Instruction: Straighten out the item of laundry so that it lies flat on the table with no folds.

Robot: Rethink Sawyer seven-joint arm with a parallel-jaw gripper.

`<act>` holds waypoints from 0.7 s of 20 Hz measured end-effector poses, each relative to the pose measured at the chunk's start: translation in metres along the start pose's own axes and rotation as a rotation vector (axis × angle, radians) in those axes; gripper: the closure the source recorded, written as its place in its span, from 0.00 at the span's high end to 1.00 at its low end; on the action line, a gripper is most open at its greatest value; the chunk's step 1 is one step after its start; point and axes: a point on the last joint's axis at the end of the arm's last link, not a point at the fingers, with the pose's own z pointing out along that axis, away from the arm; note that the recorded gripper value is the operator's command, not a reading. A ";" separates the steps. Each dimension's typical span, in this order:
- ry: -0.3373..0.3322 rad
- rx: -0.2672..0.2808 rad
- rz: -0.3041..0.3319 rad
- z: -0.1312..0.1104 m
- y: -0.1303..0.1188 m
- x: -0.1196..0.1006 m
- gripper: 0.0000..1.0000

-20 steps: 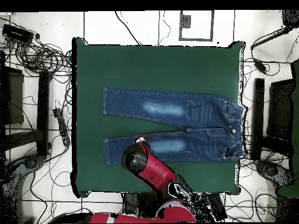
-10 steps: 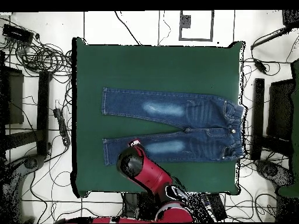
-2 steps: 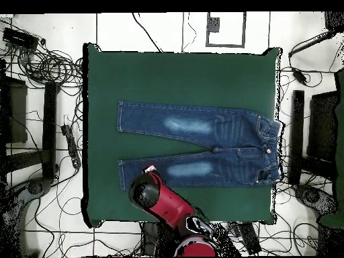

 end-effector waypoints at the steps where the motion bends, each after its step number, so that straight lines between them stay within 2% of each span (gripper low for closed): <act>1: 0.002 0.003 0.000 0.000 -0.002 0.001 0.00; 8: 0.015 0.022 -0.005 0.009 -0.011 0.000 0.00; 14: 0.056 0.027 -0.056 0.012 -0.011 -0.009 0.00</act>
